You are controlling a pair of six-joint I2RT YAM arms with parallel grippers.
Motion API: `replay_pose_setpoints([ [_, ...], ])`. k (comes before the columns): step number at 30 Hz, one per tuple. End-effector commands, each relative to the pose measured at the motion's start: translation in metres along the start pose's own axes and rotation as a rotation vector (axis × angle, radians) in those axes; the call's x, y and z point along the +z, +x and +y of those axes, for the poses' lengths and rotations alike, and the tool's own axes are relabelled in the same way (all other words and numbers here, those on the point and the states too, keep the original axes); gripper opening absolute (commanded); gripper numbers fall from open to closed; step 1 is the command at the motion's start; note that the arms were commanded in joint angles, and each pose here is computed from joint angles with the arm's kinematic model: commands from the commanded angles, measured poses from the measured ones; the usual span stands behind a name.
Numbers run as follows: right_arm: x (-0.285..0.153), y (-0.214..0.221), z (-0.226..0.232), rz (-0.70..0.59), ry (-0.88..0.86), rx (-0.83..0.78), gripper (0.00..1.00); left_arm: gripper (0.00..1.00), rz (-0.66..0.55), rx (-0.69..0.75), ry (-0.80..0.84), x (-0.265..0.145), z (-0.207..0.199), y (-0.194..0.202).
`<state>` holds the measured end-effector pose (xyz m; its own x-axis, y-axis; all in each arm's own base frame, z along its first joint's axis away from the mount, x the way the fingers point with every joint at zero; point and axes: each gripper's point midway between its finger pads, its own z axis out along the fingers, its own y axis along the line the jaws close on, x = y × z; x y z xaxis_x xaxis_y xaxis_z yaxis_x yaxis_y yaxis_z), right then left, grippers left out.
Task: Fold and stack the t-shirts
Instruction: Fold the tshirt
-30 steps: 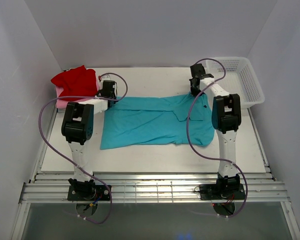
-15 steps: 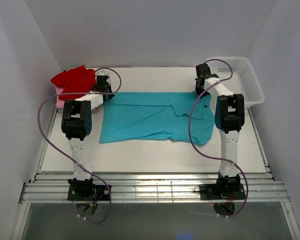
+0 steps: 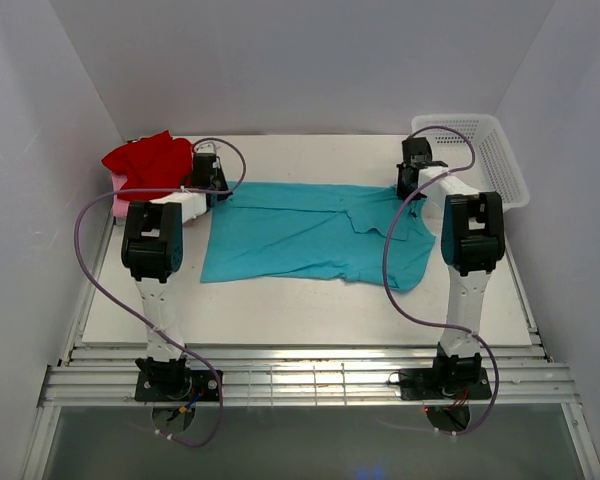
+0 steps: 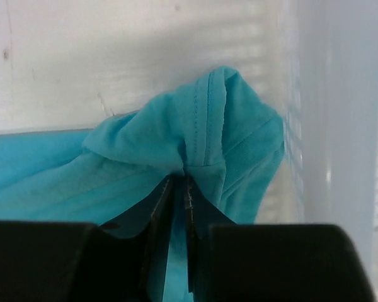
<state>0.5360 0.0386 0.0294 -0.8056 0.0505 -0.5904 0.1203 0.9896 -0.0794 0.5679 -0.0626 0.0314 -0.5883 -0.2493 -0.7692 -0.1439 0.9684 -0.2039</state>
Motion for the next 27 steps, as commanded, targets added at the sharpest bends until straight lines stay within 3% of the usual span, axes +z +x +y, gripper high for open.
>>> replay_pose_setpoints([
  [1,-0.06,-0.054,-0.005,-0.26,-0.058,-0.019,0.21,0.1,-0.244,0.066,0.09,-0.053,-0.038,-0.072],
  [3,-0.08,-0.043,-0.011,-0.296,-0.046,-0.035,0.27,0.19,-0.37,0.084,0.082,-0.095,-0.054,-0.107],
  [4,-0.113,-0.058,-0.017,-0.37,-0.039,-0.022,0.29,0.22,-0.403,0.093,0.078,-0.107,-0.057,-0.108],
  [7,-0.148,-0.036,-0.02,-0.354,-0.028,-0.026,0.32,0.27,-0.447,0.11,0.057,-0.152,-0.065,-0.103],
  [9,-0.155,-0.003,-0.011,-0.267,-0.046,-0.047,0.32,0.3,-0.388,0.087,0.078,-0.165,-0.074,-0.08],
  [12,-0.162,0.052,0.001,-0.174,-0.016,-0.099,0.32,0.29,-0.153,0.077,0.006,-0.164,-0.057,-0.011],
  [13,-0.163,0.072,-0.003,-0.144,0.021,-0.106,0.32,0.29,-0.048,0.096,-0.057,-0.163,-0.038,0.025],
  [17,-0.17,0.129,0.014,-0.049,0.032,-0.177,0.31,0.29,0.119,0.093,-0.16,-0.174,-0.001,0.091],
  [22,-0.182,0.17,0.025,0.003,0.02,-0.23,0.32,0.3,0.221,0.099,-0.233,-0.189,0.025,0.131],
  [27,-0.193,0.187,0.027,0.007,0.0,-0.239,0.32,0.3,0.231,0.083,-0.278,-0.203,0.039,0.142],
])
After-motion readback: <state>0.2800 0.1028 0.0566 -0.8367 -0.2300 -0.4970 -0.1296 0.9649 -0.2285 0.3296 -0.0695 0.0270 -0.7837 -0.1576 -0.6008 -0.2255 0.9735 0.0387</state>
